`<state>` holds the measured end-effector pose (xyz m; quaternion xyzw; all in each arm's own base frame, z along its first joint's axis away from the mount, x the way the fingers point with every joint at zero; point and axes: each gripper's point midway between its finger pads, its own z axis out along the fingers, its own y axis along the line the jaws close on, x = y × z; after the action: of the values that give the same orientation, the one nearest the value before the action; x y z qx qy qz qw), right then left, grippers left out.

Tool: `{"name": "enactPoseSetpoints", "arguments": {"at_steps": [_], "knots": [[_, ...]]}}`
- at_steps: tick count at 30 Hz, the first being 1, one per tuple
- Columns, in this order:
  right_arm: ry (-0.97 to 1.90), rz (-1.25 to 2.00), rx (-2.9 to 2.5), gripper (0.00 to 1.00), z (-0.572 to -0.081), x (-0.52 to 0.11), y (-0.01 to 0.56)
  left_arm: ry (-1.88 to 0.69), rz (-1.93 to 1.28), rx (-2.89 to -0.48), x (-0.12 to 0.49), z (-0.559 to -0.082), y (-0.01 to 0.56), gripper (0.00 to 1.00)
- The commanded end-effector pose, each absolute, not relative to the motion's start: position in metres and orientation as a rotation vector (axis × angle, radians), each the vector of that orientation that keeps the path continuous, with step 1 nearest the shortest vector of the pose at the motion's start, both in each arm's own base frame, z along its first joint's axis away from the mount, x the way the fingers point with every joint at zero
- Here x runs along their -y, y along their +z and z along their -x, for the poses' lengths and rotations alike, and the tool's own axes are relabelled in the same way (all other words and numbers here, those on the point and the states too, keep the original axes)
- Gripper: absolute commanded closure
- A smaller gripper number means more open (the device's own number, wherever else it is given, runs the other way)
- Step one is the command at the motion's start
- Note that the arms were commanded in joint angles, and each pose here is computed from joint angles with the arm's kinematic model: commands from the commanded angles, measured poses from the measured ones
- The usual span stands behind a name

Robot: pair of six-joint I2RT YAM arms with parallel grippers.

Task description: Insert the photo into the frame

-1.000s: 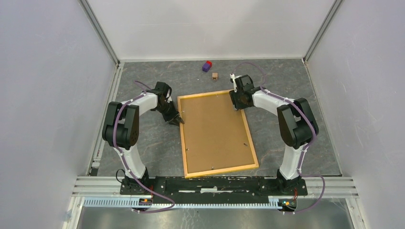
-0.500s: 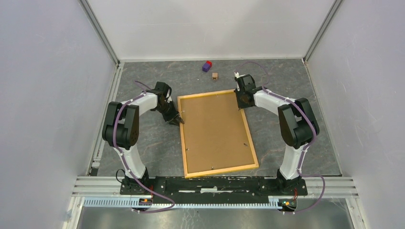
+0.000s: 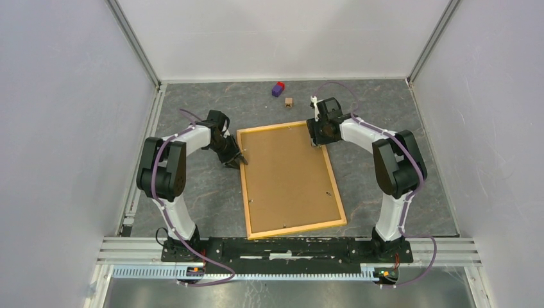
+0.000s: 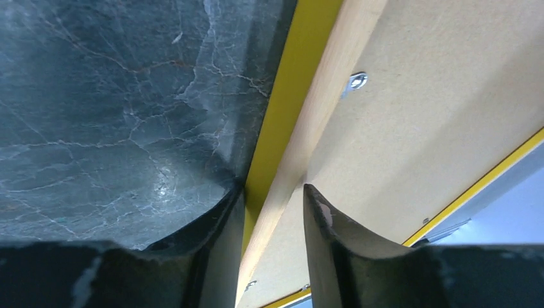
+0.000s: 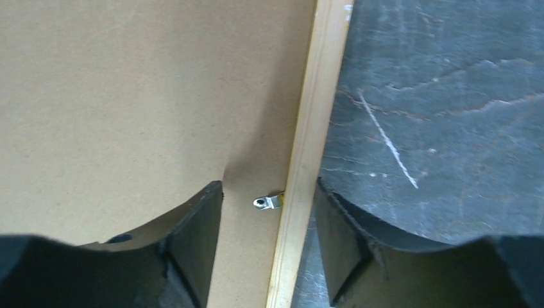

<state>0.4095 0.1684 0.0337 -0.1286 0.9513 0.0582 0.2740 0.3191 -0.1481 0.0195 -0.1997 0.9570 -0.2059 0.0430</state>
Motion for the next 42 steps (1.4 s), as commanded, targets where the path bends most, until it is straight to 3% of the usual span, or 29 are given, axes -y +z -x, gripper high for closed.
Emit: {"name": "enactPoseSetpoints", "arguments": {"at_steps": [1, 9, 13, 17, 22, 30, 33, 42], "knots": [[0.442, 0.421, -2.478, 0.37, -0.420, -0.219, 0.048, -0.665, 0.650, -2.851, 0.147, -0.325, 0.025, 0.52], [0.628, 0.389, -2.442, 0.32, -0.456, -0.261, 0.062, -0.846, 0.512, -2.865, 0.170, -0.275, 0.037, 0.47], [0.659, 0.420, -2.403, 0.30, -0.474, -0.275, 0.089, -0.952, 0.452, -2.809, 0.170, -0.262, 0.057, 0.38], [0.442, 0.463, -2.378, 0.23, -0.477, -0.245, 0.122, -0.952, 0.430, -2.673, 0.157, -0.275, 0.086, 0.26], [0.082, 0.455, -2.389, 0.17, -0.440, -0.175, 0.145, -0.884, 0.401, -2.581, 0.149, -0.296, 0.114, 0.25], [-0.081, 0.494, -2.457, 0.15, -0.333, -0.108, 0.107, -0.932, 0.340, -2.514, 0.158, -0.315, 0.138, 0.16], [-0.119, 0.512, -2.508, 0.16, -0.312, -0.096, 0.088, -0.933, 0.334, -2.554, 0.166, -0.305, 0.128, 0.13], [-0.043, 0.578, -2.606, 0.27, -0.291, -0.104, 0.047, -0.793, 0.379, -2.718, 0.163, -0.268, 0.070, 0.21]]}}
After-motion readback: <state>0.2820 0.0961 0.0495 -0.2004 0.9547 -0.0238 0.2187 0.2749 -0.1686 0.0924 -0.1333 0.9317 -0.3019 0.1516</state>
